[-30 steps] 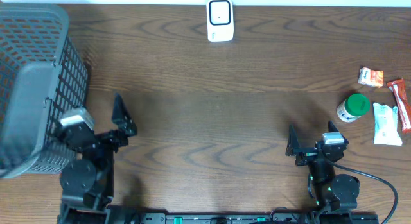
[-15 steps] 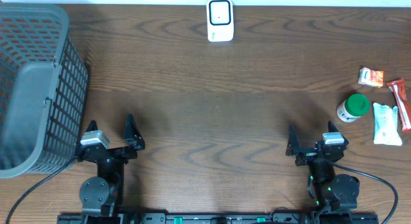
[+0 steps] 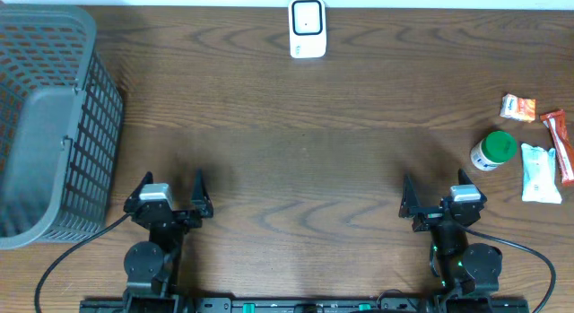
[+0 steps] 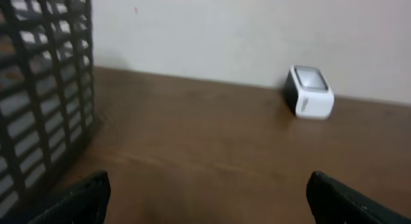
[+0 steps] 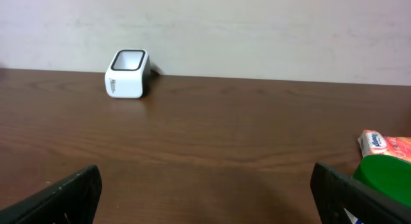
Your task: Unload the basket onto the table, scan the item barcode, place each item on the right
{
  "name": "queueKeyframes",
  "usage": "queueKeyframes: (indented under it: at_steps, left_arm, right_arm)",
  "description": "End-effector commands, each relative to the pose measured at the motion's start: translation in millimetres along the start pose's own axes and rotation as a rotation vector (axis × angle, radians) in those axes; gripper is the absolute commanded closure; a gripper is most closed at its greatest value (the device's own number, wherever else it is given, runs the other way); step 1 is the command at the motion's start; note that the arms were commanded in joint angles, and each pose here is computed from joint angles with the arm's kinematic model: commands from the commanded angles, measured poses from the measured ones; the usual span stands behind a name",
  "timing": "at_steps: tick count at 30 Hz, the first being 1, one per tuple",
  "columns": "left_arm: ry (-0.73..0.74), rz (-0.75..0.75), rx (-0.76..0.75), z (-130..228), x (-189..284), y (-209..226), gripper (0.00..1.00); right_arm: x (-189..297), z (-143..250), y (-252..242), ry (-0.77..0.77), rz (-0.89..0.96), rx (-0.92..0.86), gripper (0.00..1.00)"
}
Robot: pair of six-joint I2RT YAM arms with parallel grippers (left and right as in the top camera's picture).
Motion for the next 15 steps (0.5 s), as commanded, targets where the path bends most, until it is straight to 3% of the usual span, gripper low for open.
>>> queueKeyframes:
  at_steps: [1, 15]
  left_arm:
    - [0.041, -0.008, -0.06, 8.2, 0.1, 2.5, 0.02]
    - [0.069, -0.026, -0.065, 12.6, 0.4, 4.6, 0.02]
  right_arm:
    - [0.2, 0.7, -1.1, -0.002, 0.007, 0.0, 0.01]
    - [0.2, 0.7, -1.1, -0.002, 0.007, 0.0, 0.01]
Point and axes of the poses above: each gripper's point midway between its finger pads, its own x axis back along the fingers, its own y axis along the line the jaws close on, z = x × y, the point moved 9 cm from there along x, back along the fingers, and after that the axes turned 7 degrees about x, right-handed, at the moved point
